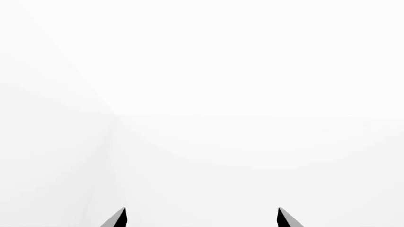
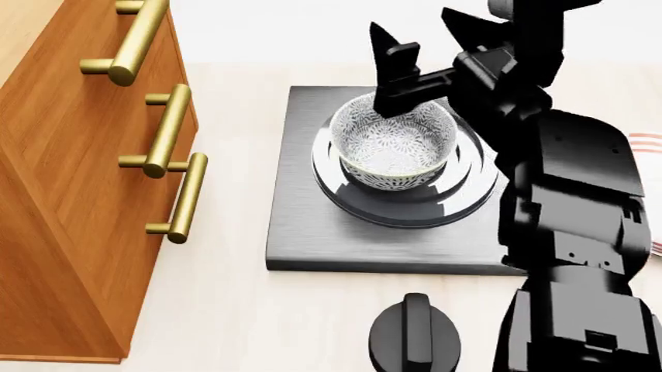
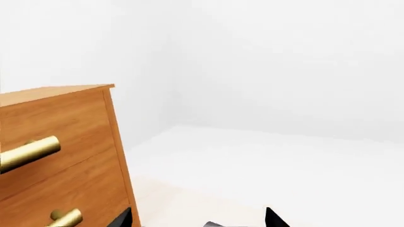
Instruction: Put the bowl on the stove.
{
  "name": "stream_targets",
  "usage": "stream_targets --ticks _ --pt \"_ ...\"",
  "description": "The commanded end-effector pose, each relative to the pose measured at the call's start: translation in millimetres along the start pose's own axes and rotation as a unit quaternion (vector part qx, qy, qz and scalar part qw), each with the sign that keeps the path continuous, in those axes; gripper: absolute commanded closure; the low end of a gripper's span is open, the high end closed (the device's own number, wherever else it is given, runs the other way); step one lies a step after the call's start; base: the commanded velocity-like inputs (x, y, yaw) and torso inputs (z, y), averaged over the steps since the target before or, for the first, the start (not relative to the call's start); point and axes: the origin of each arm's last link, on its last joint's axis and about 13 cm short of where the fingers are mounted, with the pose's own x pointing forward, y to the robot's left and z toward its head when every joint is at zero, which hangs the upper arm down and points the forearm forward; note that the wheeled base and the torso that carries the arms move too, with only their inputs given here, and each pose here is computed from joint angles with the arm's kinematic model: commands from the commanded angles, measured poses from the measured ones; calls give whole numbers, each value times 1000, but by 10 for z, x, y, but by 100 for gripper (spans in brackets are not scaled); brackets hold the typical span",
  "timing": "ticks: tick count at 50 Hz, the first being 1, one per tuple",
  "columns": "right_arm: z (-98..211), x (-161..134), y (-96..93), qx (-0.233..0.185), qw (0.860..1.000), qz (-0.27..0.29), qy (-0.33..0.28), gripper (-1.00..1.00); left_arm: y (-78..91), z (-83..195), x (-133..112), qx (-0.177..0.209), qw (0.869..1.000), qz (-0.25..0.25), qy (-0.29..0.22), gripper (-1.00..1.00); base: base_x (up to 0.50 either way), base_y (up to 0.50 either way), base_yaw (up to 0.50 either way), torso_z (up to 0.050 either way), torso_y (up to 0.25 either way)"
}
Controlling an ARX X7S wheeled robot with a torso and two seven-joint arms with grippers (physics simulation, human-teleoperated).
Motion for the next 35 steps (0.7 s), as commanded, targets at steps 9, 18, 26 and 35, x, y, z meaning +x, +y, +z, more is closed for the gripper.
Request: stream_targets --ticks 9,18,26,35 --pt "-502 -371 52 54 983 -105 -143 -100 -12 2 12 -6 1000 -5 -24 -100 0 0 0 0 0" --pt "-743 -683 148 74 969 -175 -158 -100 -18 -5 14 -11 1000 -8 -22 -100 0 0 0 0 0" --pt "-756 -899 184 105 952 -210 -196 -100 -19 -3 17 -13 1000 -8 -22 -100 0 0 0 0 0" --pt "-761 -1050 186 122 939 -236 -220 -100 -19 -11 15 -13 1000 -9 -20 -100 0 0 0 0 0"
